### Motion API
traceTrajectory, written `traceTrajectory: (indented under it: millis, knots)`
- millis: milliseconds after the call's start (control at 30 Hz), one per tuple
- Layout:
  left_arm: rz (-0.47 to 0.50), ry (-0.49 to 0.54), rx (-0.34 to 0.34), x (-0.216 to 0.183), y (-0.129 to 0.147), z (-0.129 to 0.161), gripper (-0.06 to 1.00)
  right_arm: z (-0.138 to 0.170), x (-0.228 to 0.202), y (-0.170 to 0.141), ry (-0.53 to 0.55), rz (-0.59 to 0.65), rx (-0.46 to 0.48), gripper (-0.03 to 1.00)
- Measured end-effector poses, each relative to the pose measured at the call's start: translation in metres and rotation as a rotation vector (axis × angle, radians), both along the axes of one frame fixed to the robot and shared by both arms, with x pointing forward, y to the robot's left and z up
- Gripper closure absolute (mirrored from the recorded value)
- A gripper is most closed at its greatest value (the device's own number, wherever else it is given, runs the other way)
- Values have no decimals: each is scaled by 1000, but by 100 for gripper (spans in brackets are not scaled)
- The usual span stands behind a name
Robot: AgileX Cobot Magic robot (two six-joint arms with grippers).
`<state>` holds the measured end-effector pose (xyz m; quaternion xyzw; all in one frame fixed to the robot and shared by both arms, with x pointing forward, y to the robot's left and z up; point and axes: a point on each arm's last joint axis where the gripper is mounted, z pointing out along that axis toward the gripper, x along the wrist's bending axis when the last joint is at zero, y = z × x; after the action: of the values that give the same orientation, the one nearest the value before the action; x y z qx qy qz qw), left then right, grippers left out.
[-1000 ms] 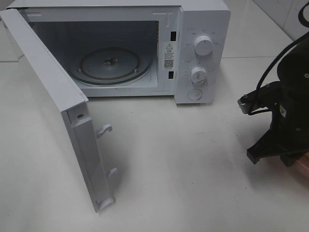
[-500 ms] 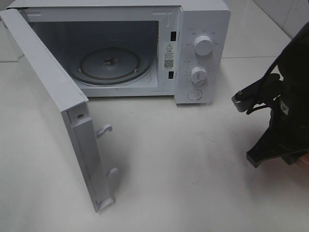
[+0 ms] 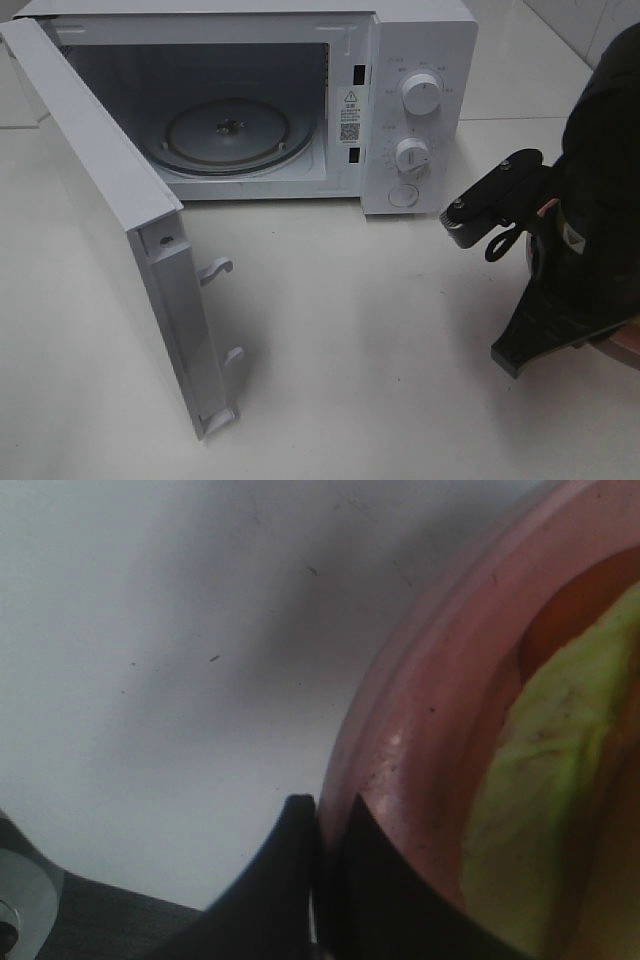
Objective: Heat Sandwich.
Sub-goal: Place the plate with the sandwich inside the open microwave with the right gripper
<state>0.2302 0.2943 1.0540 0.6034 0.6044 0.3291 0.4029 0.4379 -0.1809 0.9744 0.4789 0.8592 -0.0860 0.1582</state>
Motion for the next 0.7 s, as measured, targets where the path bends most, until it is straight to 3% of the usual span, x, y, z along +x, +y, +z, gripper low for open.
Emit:
traceTrajectory:
  millis: [700]
  knots:
    - [0,0,0,0,0,0,-5,14,-33,31,-9,275,4,94]
